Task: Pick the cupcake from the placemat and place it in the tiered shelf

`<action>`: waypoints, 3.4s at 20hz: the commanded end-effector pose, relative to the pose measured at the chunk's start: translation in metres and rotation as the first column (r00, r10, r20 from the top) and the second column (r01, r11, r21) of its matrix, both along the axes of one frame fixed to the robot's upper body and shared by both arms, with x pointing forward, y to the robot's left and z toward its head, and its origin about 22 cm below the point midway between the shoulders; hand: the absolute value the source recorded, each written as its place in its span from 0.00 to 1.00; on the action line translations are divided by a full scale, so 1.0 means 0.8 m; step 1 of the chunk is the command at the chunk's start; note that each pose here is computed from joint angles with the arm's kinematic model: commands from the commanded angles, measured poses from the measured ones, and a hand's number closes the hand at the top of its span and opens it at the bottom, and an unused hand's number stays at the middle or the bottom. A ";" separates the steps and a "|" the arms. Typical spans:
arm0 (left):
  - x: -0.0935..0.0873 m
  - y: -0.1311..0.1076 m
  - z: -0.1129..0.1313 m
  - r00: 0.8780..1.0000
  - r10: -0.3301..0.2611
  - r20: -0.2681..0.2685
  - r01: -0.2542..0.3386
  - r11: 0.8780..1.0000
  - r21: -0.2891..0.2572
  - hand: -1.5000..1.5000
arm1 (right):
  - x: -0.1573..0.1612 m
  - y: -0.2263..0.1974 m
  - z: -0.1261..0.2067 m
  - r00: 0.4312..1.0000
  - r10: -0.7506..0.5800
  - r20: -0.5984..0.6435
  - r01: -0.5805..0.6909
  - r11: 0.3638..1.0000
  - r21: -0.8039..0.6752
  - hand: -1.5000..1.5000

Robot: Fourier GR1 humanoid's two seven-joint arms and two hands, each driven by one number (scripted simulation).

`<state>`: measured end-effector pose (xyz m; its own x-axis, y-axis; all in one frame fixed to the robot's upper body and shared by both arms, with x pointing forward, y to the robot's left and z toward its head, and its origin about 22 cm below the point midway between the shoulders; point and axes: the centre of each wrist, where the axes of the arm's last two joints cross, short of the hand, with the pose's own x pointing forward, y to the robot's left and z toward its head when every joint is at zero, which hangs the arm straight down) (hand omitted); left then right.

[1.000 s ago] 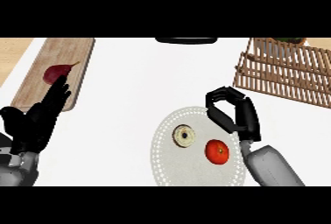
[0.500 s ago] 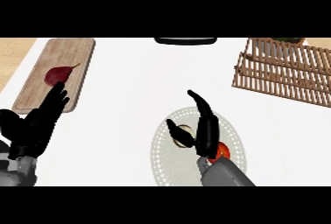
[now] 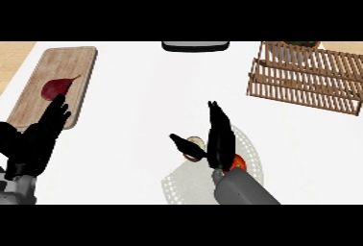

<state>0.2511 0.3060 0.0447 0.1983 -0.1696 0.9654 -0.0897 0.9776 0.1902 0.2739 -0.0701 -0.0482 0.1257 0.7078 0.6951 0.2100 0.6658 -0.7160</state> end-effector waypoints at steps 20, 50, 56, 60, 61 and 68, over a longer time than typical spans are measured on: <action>-0.014 0.042 -0.024 0.998 0.045 -0.043 -0.044 0.998 0.035 0.50 | 0.018 0.095 0.121 0.821 -0.225 -0.525 -0.176 0.774 -0.608 0.00; -0.023 0.037 -0.059 0.999 0.015 -0.040 -0.015 1.000 0.009 0.50 | 0.023 0.038 0.070 0.792 -0.214 -0.572 -0.205 0.789 -0.579 1.00; -0.028 0.047 -0.050 0.999 0.042 -0.035 -0.042 0.999 0.002 0.50 | 0.019 0.028 0.074 0.829 -0.211 -0.518 -0.204 0.749 -0.631 1.00; -0.021 0.050 -0.043 0.999 0.023 -0.039 -0.022 0.999 0.030 0.50 | 0.010 0.058 0.077 0.875 -0.199 -0.441 -0.172 0.725 -0.667 1.00; -0.029 0.042 -0.047 0.998 0.038 -0.051 -0.037 0.999 0.030 0.50 | 0.003 0.059 0.085 0.893 -0.178 -0.414 -0.167 0.722 -0.671 1.00; -0.036 0.046 -0.042 0.997 0.064 -0.047 -0.063 0.998 0.028 0.50 | 0.016 -0.123 0.134 0.911 0.254 -0.325 -0.397 0.754 -0.523 1.00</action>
<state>0.2417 0.3173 0.0304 0.1492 -0.1518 0.9771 -0.0927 0.9816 0.1667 0.2938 -0.1181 0.0432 0.0514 0.9961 0.0712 -0.1940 0.0799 -0.9778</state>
